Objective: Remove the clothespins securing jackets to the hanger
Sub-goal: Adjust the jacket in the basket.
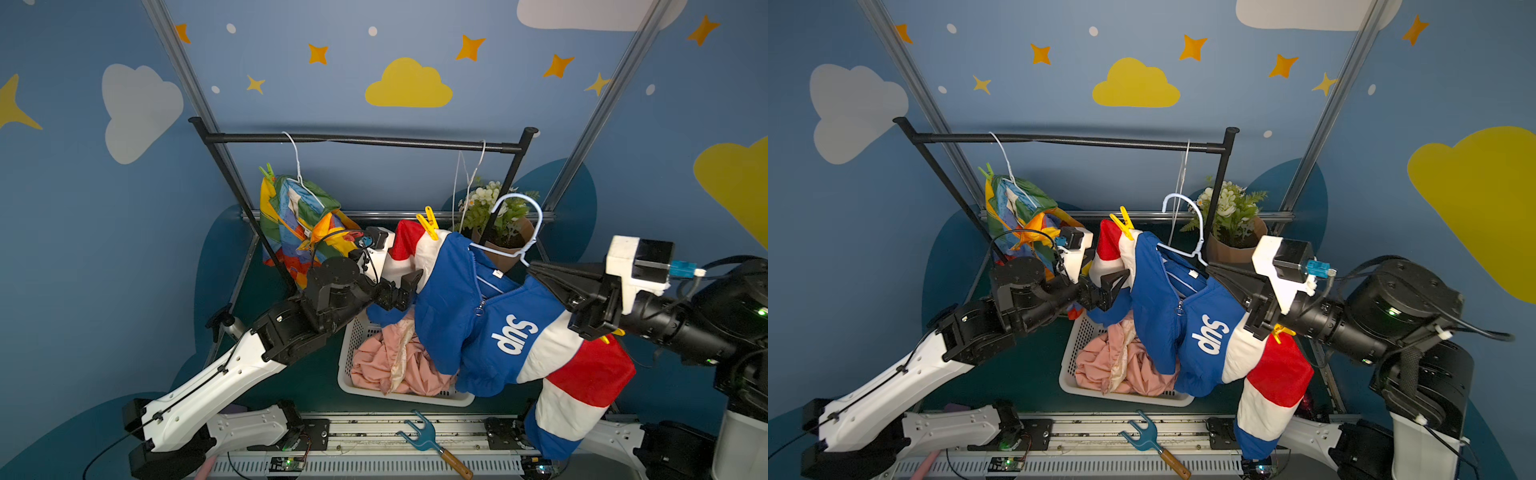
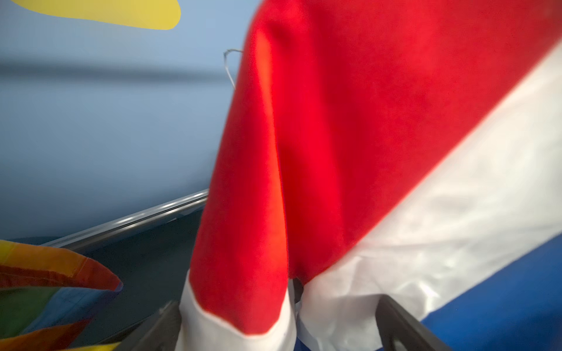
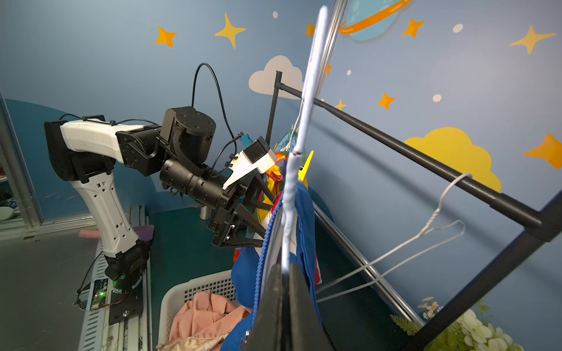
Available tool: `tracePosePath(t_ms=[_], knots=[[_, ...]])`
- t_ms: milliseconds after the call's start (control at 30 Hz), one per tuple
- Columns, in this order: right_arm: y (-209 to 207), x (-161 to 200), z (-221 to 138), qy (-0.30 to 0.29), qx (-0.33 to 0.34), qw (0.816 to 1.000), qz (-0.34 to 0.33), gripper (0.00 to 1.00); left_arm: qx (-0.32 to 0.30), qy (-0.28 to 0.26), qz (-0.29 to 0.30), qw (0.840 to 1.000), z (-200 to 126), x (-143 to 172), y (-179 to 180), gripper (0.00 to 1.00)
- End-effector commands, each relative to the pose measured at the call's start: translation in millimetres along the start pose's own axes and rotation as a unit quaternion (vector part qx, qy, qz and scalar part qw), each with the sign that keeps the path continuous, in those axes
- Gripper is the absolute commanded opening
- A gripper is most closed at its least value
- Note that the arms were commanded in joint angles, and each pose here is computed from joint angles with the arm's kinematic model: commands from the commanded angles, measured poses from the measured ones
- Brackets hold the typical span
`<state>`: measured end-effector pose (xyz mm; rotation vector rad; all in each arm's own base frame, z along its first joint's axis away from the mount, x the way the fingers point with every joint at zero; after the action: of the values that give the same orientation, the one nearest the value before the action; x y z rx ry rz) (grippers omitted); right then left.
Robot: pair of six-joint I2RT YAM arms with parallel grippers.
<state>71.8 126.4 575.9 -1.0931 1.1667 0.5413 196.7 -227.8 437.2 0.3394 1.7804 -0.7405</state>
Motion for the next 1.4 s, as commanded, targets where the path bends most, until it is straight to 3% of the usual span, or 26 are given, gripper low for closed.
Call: tracePosePath(t_ms=[0, 200, 400, 567, 767, 1033, 1233, 1367], knots=[[-7, -26, 5, -0.073, 0.008, 0.997, 0.000, 0.00, -0.011, -0.014, -0.003, 1.000, -12, -3, 0, 1.00], [6, -21, 22, -0.086, -0.052, 0.995, -0.019, 0.00, -0.019, -0.032, 0.004, 0.999, -39, 4, -5, 1.00], [17, -7, 10, -0.080, -0.066, 0.994, -0.038, 0.00, -0.029, -0.056, 0.005, 0.998, -72, 11, -2, 1.00], [29, 24, 44, -0.043, -0.112, 0.993, -0.014, 0.00, -0.047, -0.064, 0.011, 0.997, -86, 13, 3, 1.00], [34, 58, 99, -0.026, -0.157, 0.987, 0.018, 0.00, -0.066, -0.064, 0.035, 0.995, -87, 21, 1, 1.00], [31, 80, 122, 0.021, -0.165, 0.986, 0.023, 0.00, -0.112, -0.064, 0.030, 0.991, -99, 42, 30, 1.00], [36, 96, 144, 0.039, -0.165, 0.985, 0.016, 0.00, -0.107, 0.000, 0.072, 0.992, -73, 68, 17, 1.00], [42, 99, 166, 0.066, -0.139, 0.988, -0.018, 0.00, -0.151, -0.021, 0.069, 0.986, -69, 66, 22, 1.00]])
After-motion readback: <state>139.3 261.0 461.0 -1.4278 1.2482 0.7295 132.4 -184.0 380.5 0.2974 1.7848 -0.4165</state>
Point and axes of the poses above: each gripper's point midway between its finger pads, its own z axis out along the fingers, its own y axis along the line the jaws close on, x = y × z, the point moved 6 cm from there along -z, back along the fingers, and after that the axes turned 9 degrees about -z, right-handed, at the moved point
